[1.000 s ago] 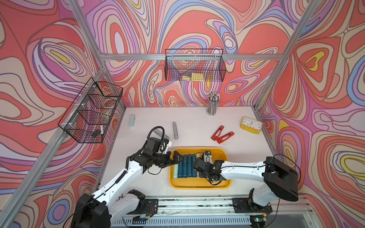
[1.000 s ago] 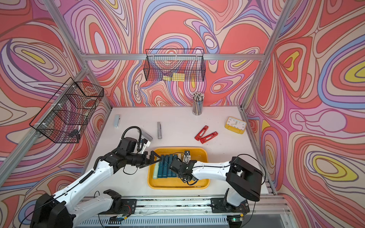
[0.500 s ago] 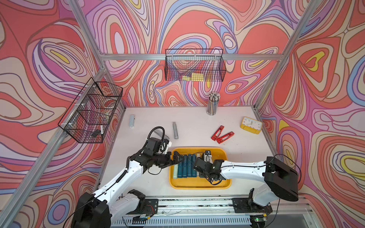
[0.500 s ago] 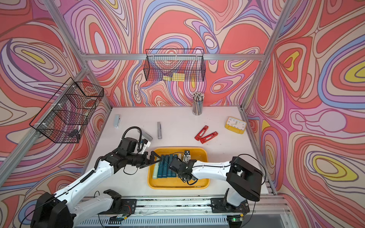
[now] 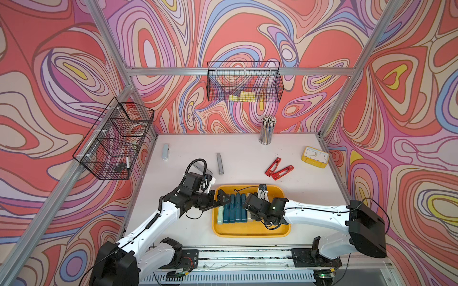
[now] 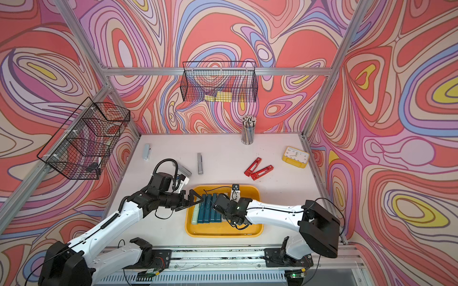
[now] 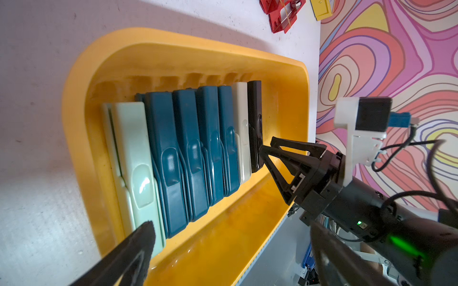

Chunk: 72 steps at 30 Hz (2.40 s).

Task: Put the pruning pliers into the storage box
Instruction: Place the pruning pliers in the storage box.

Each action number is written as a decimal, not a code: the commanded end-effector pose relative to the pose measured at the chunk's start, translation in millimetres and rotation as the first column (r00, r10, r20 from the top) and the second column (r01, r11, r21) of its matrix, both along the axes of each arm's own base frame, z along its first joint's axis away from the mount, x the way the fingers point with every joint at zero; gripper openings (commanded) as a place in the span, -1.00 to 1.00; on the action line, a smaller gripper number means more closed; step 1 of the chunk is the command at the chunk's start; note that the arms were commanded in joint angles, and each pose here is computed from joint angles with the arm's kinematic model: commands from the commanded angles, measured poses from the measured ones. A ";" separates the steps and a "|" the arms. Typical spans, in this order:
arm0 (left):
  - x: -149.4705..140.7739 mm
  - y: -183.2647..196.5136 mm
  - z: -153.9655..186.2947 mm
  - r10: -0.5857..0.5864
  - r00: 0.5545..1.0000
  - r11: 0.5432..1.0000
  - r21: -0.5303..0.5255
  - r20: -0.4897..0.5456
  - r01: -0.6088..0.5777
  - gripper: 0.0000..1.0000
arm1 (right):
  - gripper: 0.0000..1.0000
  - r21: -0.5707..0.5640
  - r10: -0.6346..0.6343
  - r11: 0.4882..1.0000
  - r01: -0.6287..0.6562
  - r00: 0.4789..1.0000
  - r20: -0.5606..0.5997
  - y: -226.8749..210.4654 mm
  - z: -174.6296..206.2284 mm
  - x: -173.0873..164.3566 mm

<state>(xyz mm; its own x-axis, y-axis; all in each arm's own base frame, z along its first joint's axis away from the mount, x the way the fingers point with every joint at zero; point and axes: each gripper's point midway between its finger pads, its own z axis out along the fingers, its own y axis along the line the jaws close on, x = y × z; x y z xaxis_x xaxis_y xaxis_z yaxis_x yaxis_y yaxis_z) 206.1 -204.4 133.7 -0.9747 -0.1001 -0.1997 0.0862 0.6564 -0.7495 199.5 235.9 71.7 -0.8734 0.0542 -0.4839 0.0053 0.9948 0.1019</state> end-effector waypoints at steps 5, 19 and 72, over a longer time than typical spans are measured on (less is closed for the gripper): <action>0.3 -2.3 -0.6 -0.010 1.000 1.000 -0.011 0.008 0.010 0.98 | -0.26 -0.031 -0.010 0.999 0.012 0.999 0.054 -13.7 20.1 2.4; 4.7 -5.1 0.7 -0.004 1.000 1.000 -0.007 0.004 0.004 0.99 | -0.70 -0.052 -0.054 0.997 0.055 0.998 0.037 -34.9 -3.4 8.7; 5.3 -6.4 1.9 -0.004 1.000 1.000 -0.001 0.005 0.004 0.99 | -0.91 0.030 -0.001 1.000 0.002 1.000 -0.023 -19.8 -49.7 24.3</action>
